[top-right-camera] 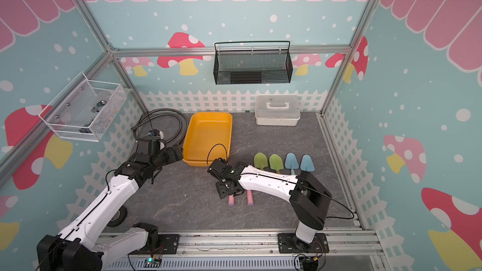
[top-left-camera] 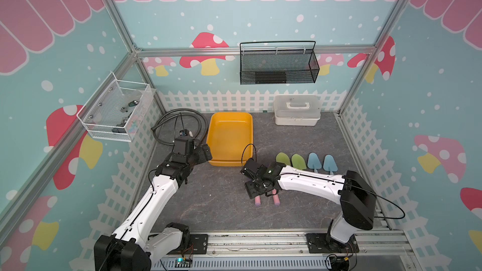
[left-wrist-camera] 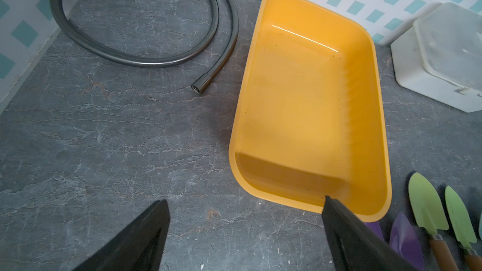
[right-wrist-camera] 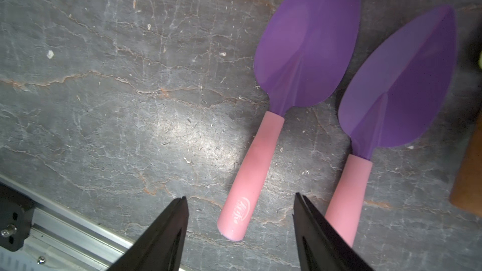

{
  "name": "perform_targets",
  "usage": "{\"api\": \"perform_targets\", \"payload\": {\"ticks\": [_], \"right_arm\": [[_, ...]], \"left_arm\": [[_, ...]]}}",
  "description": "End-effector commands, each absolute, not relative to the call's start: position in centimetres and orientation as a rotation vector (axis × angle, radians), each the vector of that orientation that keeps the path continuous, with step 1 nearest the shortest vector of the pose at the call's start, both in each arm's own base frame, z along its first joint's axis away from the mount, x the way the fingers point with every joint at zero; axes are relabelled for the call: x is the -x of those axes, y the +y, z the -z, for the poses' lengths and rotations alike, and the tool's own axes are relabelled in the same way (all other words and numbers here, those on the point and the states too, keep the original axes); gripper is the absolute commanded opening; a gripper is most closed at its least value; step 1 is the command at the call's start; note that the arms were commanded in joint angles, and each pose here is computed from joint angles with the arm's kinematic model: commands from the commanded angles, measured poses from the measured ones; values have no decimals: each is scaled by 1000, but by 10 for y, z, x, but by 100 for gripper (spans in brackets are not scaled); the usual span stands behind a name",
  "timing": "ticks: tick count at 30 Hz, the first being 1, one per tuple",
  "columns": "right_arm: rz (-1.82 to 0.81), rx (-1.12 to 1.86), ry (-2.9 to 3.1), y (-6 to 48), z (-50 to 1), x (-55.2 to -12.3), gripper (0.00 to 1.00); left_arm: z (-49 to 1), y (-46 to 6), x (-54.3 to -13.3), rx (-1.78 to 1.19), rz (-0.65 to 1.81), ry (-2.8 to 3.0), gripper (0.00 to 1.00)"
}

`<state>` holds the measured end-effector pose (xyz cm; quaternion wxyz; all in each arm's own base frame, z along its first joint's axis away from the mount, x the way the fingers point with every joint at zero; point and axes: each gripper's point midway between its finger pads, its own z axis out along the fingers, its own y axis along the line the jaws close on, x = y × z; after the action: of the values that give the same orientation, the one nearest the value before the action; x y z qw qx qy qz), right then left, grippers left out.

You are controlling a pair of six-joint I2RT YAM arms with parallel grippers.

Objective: Put the shovel into the storage box
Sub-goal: Pick up the shovel from the center of the board.

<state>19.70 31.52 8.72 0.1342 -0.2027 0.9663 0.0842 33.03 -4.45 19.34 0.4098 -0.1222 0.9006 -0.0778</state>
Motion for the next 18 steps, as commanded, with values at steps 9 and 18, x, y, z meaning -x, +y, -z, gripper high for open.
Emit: {"api": "perform_targets", "payload": {"ticks": [9, 18], "right_arm": [[-167, 500, 2889, 299, -55, -182, 65], [-156, 528, 2920, 300, -37, -178, 59]], "left_arm": [[-212, -46, -325, 300, 220, 2220, 96], [-212, -46, -325, 300, 222, 2221, 96]]}}
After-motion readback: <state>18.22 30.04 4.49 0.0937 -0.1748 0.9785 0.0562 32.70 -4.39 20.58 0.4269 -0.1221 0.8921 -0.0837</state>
